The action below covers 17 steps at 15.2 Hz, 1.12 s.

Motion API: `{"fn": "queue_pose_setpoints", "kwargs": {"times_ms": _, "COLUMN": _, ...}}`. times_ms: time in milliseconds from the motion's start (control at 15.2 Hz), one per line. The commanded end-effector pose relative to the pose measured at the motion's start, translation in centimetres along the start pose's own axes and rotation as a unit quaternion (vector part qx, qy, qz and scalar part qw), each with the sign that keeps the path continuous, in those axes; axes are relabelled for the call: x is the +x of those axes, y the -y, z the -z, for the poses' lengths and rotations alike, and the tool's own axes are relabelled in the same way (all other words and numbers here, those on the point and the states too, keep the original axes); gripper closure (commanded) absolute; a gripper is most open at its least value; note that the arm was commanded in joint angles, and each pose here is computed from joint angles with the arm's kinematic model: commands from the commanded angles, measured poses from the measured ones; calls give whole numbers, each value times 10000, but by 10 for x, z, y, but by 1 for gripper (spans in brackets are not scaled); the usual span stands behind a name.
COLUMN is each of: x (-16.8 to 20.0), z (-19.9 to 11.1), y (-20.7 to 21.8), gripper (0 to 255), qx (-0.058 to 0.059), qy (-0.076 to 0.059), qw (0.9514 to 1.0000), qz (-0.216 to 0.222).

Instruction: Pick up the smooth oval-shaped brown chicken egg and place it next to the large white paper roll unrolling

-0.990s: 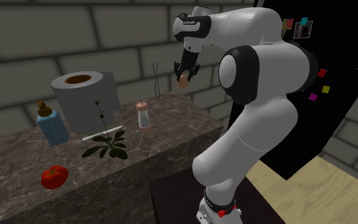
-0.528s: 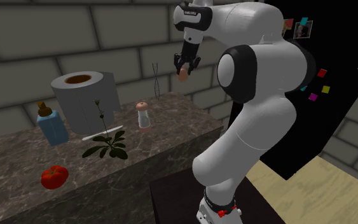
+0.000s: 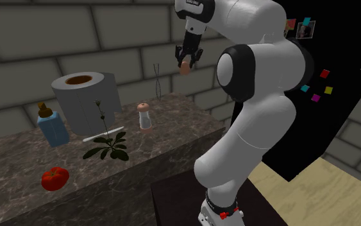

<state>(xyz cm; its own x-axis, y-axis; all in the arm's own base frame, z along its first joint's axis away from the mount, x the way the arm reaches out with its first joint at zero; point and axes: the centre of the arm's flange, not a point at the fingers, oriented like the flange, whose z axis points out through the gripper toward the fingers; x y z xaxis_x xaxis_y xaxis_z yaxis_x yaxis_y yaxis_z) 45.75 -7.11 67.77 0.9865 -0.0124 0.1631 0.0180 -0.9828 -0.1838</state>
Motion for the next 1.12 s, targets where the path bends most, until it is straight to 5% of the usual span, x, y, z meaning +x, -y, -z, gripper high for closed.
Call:
{"fn": "queue_pose_setpoints", "kwargs": {"times_ms": 0, "x": 2, "z": 11, "y": 2, "gripper": 255, "qx": 0, "qy": 1, "qw": 10000, "qz": 0}}
{"fn": "queue_pose_setpoints", "kwargs": {"times_ms": 330, "x": 6, "z": 34, "y": 6, "gripper": 255, "qx": 0, "qy": 1, "qw": 10000, "qz": 0}}
{"fn": "queue_pose_setpoints", "kwargs": {"times_ms": 1056, "x": 47, "z": 2, "y": 141, "gripper": 255, "qx": 0, "qy": 1, "qw": 10000, "qz": 0}}
